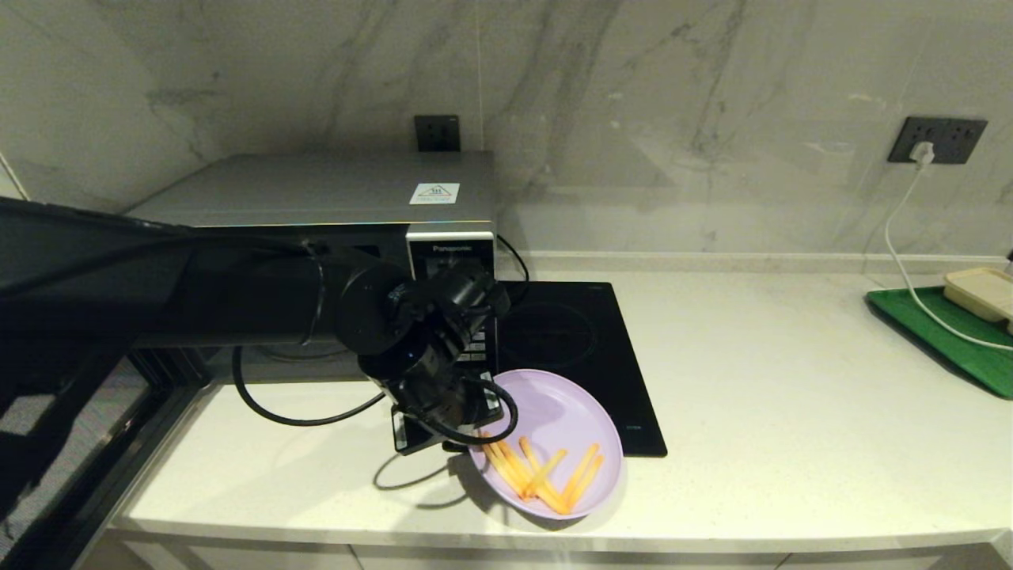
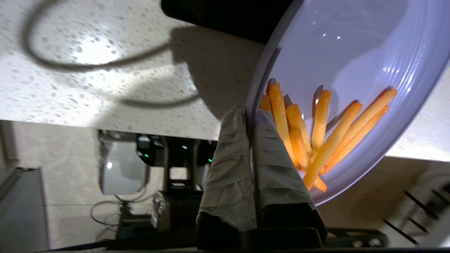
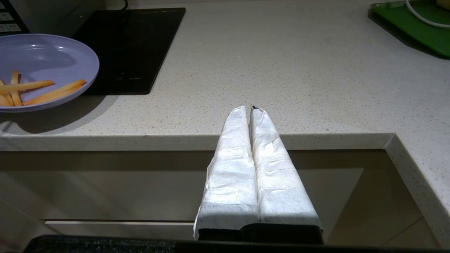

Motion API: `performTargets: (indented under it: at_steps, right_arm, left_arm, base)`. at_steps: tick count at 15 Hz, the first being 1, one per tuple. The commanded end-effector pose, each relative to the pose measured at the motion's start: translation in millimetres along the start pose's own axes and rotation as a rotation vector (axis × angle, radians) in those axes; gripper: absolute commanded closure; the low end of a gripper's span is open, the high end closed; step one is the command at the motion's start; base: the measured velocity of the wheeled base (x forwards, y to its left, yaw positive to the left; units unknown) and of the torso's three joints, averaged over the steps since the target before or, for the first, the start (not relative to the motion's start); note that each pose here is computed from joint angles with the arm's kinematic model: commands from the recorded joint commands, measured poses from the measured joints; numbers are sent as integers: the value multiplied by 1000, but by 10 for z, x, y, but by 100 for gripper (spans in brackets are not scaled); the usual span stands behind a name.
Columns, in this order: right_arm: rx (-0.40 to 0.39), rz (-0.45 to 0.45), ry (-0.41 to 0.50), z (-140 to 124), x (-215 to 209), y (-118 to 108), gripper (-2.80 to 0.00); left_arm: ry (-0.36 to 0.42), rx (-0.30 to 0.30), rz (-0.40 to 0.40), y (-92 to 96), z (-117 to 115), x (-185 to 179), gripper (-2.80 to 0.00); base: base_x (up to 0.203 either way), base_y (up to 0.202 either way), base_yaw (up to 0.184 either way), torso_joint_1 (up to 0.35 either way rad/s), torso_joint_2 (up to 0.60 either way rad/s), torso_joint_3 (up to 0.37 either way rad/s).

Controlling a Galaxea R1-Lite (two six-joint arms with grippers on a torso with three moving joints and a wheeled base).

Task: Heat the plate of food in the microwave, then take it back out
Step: Put the plate in the microwave oven

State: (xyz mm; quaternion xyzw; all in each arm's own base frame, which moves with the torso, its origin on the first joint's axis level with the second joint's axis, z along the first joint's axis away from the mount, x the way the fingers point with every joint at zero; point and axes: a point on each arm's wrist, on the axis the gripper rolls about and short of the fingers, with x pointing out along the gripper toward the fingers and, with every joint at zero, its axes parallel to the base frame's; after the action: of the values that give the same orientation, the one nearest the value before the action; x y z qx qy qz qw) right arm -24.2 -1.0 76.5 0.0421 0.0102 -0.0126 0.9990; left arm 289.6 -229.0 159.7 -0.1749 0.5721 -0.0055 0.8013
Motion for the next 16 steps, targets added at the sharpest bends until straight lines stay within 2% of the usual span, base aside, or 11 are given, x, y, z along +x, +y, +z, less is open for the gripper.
performTargets:
  at_steps: [1,6,11,16]
  right_arm:
    - [1,0,0,0,0,0,0]
    - [0,0,0,0,0,0,0]
    - [0,0,0,0,0,0,0]
    - [1,0,0,0,0,0,0]
  left_arm:
    - [20,-35,-52,16,52,-44,0]
    - [32,-84,-107,117,139,-177,0]
    - [23,-126,-96,382,98,-233,0]
    - [-8,-181,-96,675,92,-438,0]
  base:
    - [0,0,0,0,0,0]
    - [0,0,0,0,0,0]
    - [0,0,0,0,0,0]
    - [0,0,0,0,0,0]
